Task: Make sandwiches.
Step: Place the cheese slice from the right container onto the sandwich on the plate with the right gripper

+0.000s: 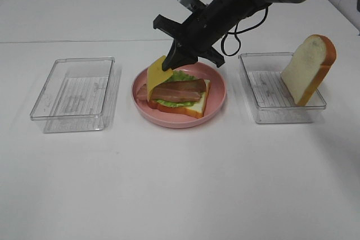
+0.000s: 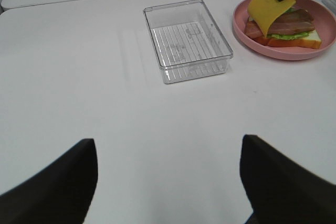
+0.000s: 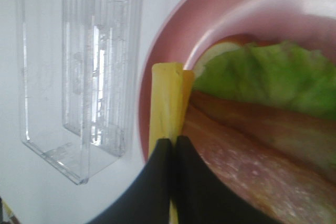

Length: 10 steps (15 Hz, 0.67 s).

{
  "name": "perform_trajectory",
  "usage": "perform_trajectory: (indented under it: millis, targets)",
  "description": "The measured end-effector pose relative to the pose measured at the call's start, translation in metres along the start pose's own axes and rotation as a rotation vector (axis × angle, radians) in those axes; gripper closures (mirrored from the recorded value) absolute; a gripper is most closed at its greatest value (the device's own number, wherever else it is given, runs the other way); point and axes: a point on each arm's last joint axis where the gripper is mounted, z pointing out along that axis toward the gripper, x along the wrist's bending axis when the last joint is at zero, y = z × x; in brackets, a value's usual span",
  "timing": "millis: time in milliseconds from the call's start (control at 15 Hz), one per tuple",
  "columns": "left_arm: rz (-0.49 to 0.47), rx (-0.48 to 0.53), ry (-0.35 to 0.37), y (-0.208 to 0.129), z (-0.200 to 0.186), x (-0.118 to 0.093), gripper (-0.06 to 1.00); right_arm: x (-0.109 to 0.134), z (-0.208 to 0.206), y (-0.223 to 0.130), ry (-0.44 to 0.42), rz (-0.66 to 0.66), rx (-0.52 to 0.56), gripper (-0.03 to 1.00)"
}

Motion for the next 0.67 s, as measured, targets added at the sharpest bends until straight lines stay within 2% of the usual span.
perform_trajectory:
  millis: [67,133,333,400,533,600,667]
  targets:
    - [0.0,0.0,0.0,0.0,0.0,0.0,0.23,-0.0035,-0.0112,0.0035,-0.065,-0.017,-0.022,0.97]
    - [0.0,0.0,0.0,0.0,0.0,0.0,0.23,-0.0062,-0.0152,0.0052,-0.089,-0.019,-0.029,0.97]
    - [0.0,0.0,0.0,0.0,0.0,0.0,0.23,-0.0091,-0.0157,0.0048,-0.116,-0.019,-0.024,0.97]
    - [0.0,0.0,0.0,0.0,0.0,0.0,0.23,-0.0091,-0.0157,0.0047,-0.117,-0.02,-0.023,0.92]
    - [0.0,0.0,0.0,0.0,0.0,0.0,0.23,-0.0093,-0.0157,0.0045,-0.12,-0.021,-0.02,0.8]
    - [0.0,0.0,0.0,0.0,0.0,0.0,0.23,-0.0093,-0.0157,0.0043,-0.12,-0.021,-0.018,0.68]
    - [0.0,0.0,0.0,0.0,0.0,0.0,0.23,-0.0095,-0.0157,0.0032,-0.121,-0.022,-0.006,0.47]
